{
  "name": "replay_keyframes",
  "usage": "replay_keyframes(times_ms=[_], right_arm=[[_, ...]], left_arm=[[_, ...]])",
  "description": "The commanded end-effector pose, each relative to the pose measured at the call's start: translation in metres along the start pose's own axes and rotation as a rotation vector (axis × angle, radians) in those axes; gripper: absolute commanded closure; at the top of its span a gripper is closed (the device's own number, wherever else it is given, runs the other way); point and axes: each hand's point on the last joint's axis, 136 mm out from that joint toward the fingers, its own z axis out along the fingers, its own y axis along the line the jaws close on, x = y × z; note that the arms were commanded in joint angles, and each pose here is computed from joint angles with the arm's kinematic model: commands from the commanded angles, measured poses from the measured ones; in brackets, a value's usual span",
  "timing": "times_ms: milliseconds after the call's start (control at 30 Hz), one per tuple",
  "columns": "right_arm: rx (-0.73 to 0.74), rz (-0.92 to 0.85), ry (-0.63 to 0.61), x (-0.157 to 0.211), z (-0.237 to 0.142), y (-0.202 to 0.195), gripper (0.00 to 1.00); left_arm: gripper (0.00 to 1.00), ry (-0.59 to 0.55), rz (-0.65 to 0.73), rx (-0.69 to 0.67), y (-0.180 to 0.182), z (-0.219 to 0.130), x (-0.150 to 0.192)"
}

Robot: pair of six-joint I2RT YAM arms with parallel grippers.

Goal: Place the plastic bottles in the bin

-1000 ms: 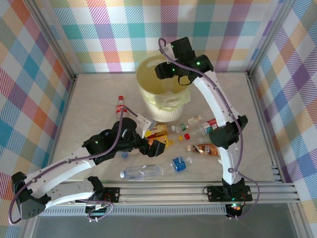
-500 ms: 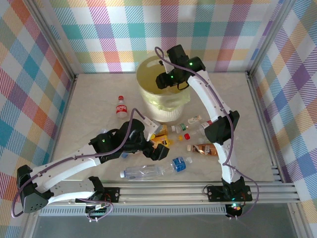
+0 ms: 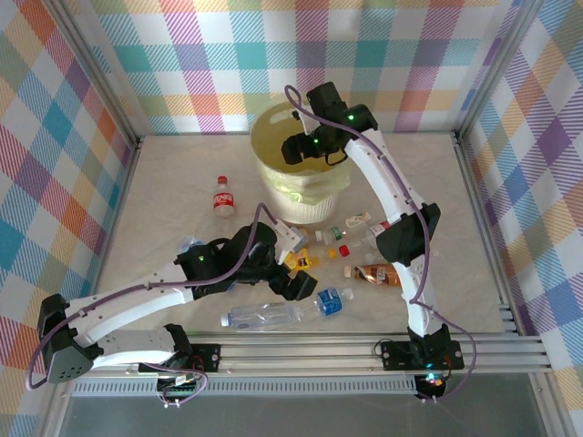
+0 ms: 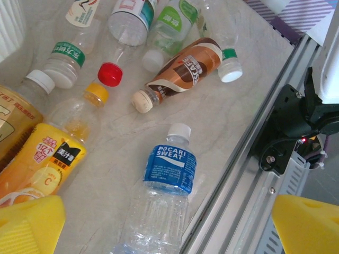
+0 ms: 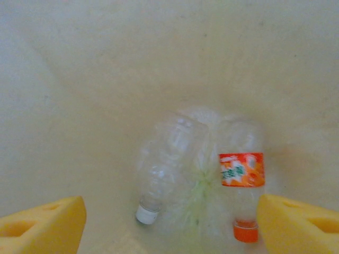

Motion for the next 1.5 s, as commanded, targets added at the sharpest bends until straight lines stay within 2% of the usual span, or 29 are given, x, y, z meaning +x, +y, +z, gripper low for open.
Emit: replay_keyframes(times_ms=[0, 233, 533, 833, 1167, 1300, 1467], right_arm=[[0.013, -0.014, -0.154, -0.031, -0.057, 0.003, 0.11], [0.059, -0.069, -0.272, -0.042, -0.1, 0.001, 0.04], [0.069, -0.071, -0.313, -0.014, -0.147, 0.004, 0.0], [-0.033, -0.066, -0.307, 0.062, -0.184, 0.022, 0.0], [-0.319, -0.007, -0.282, 0.161, -0.246, 0.07, 0.0], [-0.381, 0.011, -0.293, 0.188, -0.265, 0.079, 0.0], [-0.374, 0.045, -0.277, 0.213, -0.272, 0.077, 0.0]], left_arm=[[0.0, 0.006, 0.042, 0.051, -0.016, -0.001, -0.005], [0.0, 0.081, 0.083, 0.066, -0.023, 0.009, 0.012], [0.0, 0.178, 0.18, 0.041, -0.029, 0.027, 0.035], [0.0, 0.219, 0.209, 0.026, -0.028, 0.03, 0.046], [0.0, 0.307, 0.229, -0.017, -0.016, 0.037, 0.064], [0.04, 0.374, 0.245, -0.031, -0.014, 0.045, 0.074], [0.12, 0.441, 0.285, -0.083, -0.011, 0.057, 0.083]])
